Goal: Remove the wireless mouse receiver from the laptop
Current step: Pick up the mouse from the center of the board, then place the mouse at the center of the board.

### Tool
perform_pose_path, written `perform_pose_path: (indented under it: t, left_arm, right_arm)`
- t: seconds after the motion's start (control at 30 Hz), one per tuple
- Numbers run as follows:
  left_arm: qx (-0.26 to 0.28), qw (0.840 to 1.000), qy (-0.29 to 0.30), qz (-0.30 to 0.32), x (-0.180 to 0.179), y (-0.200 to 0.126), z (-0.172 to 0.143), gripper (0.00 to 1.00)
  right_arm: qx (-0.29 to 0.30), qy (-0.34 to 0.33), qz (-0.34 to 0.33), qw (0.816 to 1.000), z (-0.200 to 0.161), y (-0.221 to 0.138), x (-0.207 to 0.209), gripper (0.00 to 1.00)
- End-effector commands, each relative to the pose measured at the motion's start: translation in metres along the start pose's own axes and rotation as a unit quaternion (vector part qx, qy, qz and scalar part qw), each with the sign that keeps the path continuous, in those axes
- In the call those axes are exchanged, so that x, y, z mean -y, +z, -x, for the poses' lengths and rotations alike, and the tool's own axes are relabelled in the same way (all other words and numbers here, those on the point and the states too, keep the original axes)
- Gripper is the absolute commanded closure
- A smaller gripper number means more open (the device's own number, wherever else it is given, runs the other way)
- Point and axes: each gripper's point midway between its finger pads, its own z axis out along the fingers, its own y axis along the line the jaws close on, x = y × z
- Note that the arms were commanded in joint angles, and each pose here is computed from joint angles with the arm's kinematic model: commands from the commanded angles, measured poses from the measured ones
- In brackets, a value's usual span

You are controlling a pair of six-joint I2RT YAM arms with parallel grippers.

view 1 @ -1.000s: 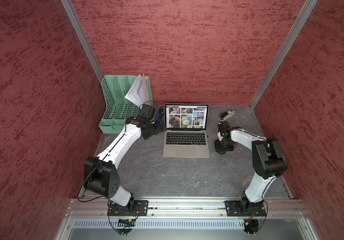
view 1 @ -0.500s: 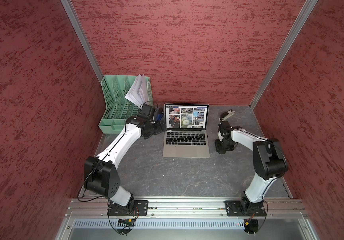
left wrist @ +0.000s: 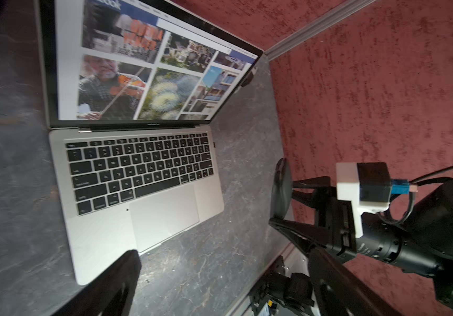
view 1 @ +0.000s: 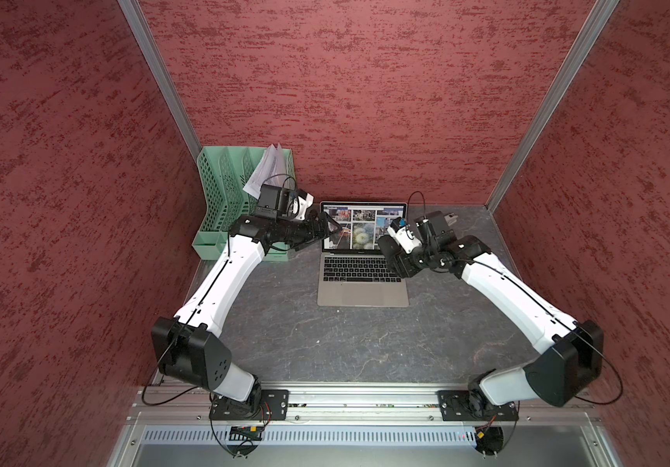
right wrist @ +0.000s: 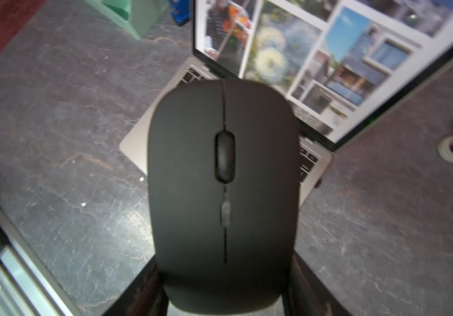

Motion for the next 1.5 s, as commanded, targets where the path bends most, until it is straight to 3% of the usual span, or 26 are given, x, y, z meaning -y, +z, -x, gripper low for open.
perform_pose_path:
  t: [0.0,0.13,0.3,0.57,0.77,1.0,1.47]
  left_arm:
    - [-0.043,0.994,-0.052,-0.092,0.027,-0.001,-0.015,0.0]
    - [-0.077,0.986,-0.089,-0.121,0.034,0.002,-0.029,0.0]
    - [-0.12,0.982,-0.082,-0.123,0.033,0.009,-0.049,0.0]
    - [-0.166,0.973,-0.106,-0.12,0.017,0.039,-0.085,0.0]
    - [-0.173,0.973,-0.11,-0.108,0.009,0.053,-0.099,0.01]
    - [-0.16,0.974,-0.106,-0.121,0.018,0.06,-0.089,0.02]
    - [-0.18,0.969,-0.096,-0.136,0.03,0.078,-0.098,0.3]
  right_arm:
    - [-0.019,-0.073,0.011,0.997,-0.002,-0.005,-0.026,0.64]
    - [-0.02,-0.113,0.018,0.993,0.0,-0.008,-0.044,0.63]
    - [-0.023,-0.149,0.028,0.988,0.001,-0.008,-0.061,0.63]
    - [0.005,-0.159,0.043,0.986,0.017,-0.012,-0.071,0.63]
    - [0.009,-0.163,0.049,0.985,0.021,-0.01,-0.074,0.62]
    - [0.002,-0.16,0.065,0.985,0.019,-0.003,-0.079,0.62]
    - [-0.001,-0.161,0.071,0.984,0.016,0.0,-0.081,0.62]
